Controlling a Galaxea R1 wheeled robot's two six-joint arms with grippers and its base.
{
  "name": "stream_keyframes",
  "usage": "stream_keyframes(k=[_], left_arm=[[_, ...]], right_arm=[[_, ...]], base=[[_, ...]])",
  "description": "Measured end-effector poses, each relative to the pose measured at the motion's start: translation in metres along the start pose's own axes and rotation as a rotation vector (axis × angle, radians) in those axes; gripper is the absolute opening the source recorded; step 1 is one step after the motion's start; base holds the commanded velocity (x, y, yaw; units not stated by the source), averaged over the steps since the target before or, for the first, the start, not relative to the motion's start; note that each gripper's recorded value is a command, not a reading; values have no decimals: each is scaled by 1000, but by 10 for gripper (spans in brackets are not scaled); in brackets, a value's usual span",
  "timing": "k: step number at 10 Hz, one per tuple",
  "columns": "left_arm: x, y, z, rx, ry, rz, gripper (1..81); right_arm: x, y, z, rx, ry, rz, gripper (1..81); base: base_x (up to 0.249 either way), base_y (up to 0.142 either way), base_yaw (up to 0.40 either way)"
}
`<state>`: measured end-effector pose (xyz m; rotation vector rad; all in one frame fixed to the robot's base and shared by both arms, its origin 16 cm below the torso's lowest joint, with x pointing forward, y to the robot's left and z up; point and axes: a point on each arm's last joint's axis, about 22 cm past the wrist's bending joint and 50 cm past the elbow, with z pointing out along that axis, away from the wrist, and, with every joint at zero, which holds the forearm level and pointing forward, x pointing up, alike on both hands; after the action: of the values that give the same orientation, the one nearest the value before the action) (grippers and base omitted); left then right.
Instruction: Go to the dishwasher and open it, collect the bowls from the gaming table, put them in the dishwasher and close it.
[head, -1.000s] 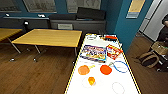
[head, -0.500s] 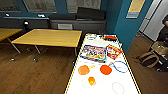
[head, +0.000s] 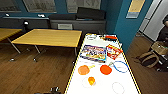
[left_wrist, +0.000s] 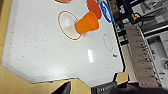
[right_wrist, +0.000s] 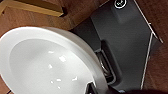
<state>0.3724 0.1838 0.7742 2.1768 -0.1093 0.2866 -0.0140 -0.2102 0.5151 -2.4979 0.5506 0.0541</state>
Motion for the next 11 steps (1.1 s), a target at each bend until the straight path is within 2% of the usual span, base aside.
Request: stream_keyframes(k=[1,2,3,4,5,6,7,9,11], left_arm=[[3,8,6,-16,-12,-10,811],[16,2,1,4,-7,-5,811],[30,-12,-5,37,9,-12,811],[35,-14,-5,43,3,-7,811],[34,-6,6,24,-13,-3,811],[31,5,22,-3,-38,3,811],[30,10,35,-17,-52,8,811],[33,7,58,-17,-76,8,811],[43,15,85,-29,-95,9,811]], right_arm=[[-1,0,0,0,-2,0,10],[0,0,0,0,-1,0,10],[-1,0,0,0,-1,0,10],[-1,1,0,-2,-2,0,10],[-3,5,0,-10,-2,-3,10],[-9,17,-1,-35,-6,-2,10],[-15,37,-7,-75,-13,-5,10],[-1,77,-27,-148,4,-25,10],[10,76,-28,-145,17,-29,10]], base=[[0,0,0],[0,0,0],[0,0,0],[0,0,0],[0,0,0],[0,0,0],[0,0,0],[0,0,0],[0,0,0]])
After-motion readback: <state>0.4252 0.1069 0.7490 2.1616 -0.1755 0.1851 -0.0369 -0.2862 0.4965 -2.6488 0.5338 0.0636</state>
